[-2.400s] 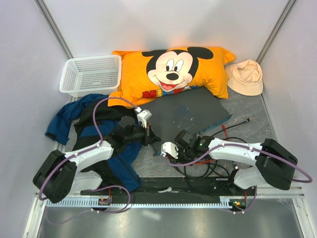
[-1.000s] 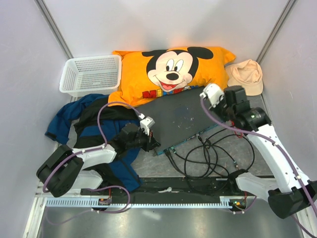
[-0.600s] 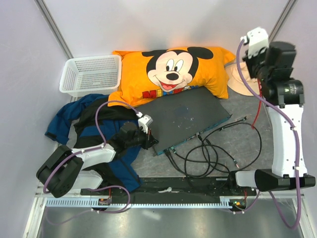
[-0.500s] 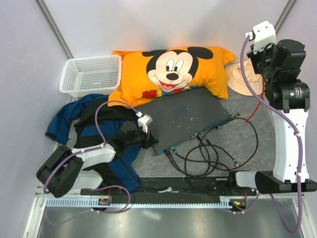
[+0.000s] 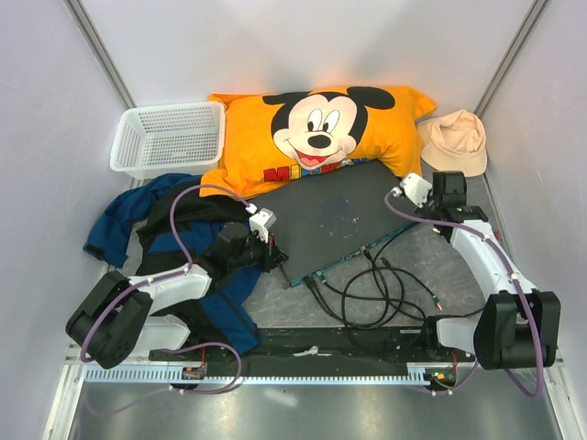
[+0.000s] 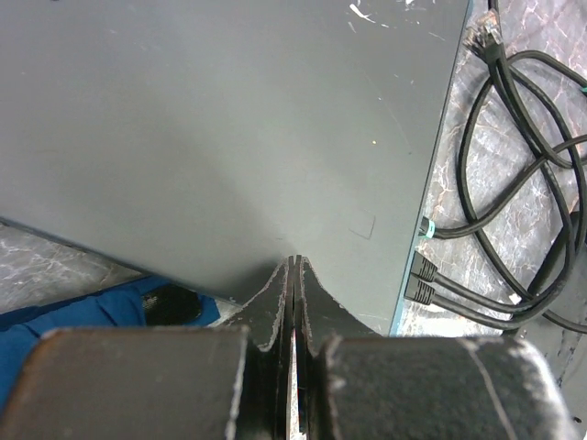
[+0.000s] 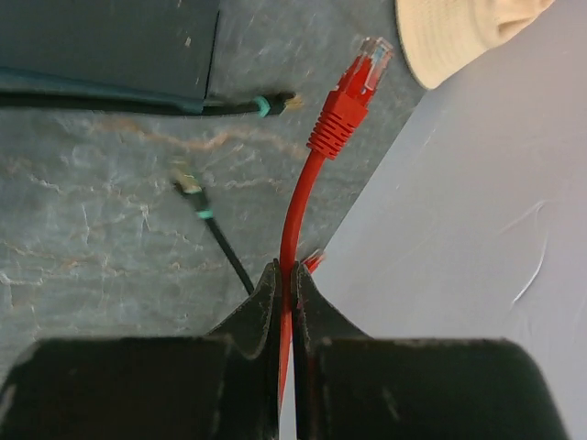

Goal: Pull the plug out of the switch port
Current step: Place the connector at the corner of the board.

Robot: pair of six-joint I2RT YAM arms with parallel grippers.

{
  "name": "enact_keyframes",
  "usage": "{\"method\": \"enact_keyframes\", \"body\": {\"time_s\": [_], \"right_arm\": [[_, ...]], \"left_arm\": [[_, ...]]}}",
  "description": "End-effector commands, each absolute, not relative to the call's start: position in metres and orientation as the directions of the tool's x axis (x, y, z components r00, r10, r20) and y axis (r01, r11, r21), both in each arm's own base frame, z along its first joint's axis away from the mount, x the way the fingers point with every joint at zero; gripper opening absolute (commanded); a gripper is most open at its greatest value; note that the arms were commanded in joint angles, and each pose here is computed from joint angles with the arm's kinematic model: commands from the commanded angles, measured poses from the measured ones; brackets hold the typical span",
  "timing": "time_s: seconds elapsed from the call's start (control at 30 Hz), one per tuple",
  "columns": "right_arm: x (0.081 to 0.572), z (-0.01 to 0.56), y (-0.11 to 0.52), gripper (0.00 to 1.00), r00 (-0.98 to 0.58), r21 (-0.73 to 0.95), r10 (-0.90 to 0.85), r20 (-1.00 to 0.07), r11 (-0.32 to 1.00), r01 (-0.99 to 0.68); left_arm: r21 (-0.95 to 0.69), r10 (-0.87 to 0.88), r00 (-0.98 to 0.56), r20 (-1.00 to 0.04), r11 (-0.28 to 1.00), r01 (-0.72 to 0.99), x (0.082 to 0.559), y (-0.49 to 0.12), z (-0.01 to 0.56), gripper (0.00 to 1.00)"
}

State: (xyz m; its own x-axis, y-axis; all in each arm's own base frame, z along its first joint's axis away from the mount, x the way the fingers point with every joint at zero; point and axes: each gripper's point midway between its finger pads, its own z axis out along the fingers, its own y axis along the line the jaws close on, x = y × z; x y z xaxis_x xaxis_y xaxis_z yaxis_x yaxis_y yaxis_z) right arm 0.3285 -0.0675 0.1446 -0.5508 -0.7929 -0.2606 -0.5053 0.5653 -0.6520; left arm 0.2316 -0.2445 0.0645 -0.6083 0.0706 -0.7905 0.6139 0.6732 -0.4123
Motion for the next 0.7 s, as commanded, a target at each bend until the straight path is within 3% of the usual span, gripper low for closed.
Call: {"method": "enact_keyframes", "body": {"time_s": [0.0, 0.23, 0.33, 0.43, 0.5, 0.57, 0.6, 0.67], "right_arm": [[0.353, 0.155, -0.088, 0.00, -0.560, -0.759, -0.801, -0.213, 0.497, -0.421], [0.385, 0.086, -0.094, 0.00, -0.812, -0.537, -0.495, -0.310, 0.796, -0.281], [0.405, 0.081, -0.102, 0.01, -0.829, -0.524, -0.441, -0.345, 0.823, -0.220], [0.421, 0.078, -0.119, 0.14, -0.844, -0.557, -0.418, -0.336, 0.811, -0.180], [0.431, 0.084, -0.131, 0.43, -0.849, -0.557, -0.390, -0.356, 0.818, -0.142], [0.438, 0.083, -0.115, 0.64, -0.831, -0.460, -0.389, -0.398, 0.868, -0.187], [0.441, 0.096, -0.105, 0.68, -0.821, -0.411, -0.384, -0.423, 0.889, -0.204], [0.449, 0.130, -0.058, 0.98, -0.738, -0.211, -0.329, -0.589, 0.944, -0.253]], "left_arm": [[-0.392, 0.080, -0.586, -0.806, 0.670, 0.630, 0.235, -0.243, 0.068, 0.02], [-0.399, 0.101, -0.605, -0.790, 0.664, 0.632, 0.232, -0.244, 0.062, 0.02], [-0.402, 0.113, -0.616, -0.779, 0.664, 0.630, 0.230, -0.244, 0.058, 0.02], [-0.397, 0.132, -0.628, -0.767, 0.671, 0.626, 0.230, -0.243, 0.056, 0.02], [-0.395, 0.140, -0.633, -0.761, 0.675, 0.624, 0.231, -0.243, 0.056, 0.02], [-0.396, 0.134, -0.630, -0.765, 0.674, 0.623, 0.234, -0.245, 0.061, 0.02], [-0.395, 0.130, -0.629, -0.767, 0.675, 0.622, 0.236, -0.245, 0.063, 0.02], [-0.400, 0.126, -0.632, -0.765, 0.675, 0.619, 0.239, -0.246, 0.066, 0.02]]}}
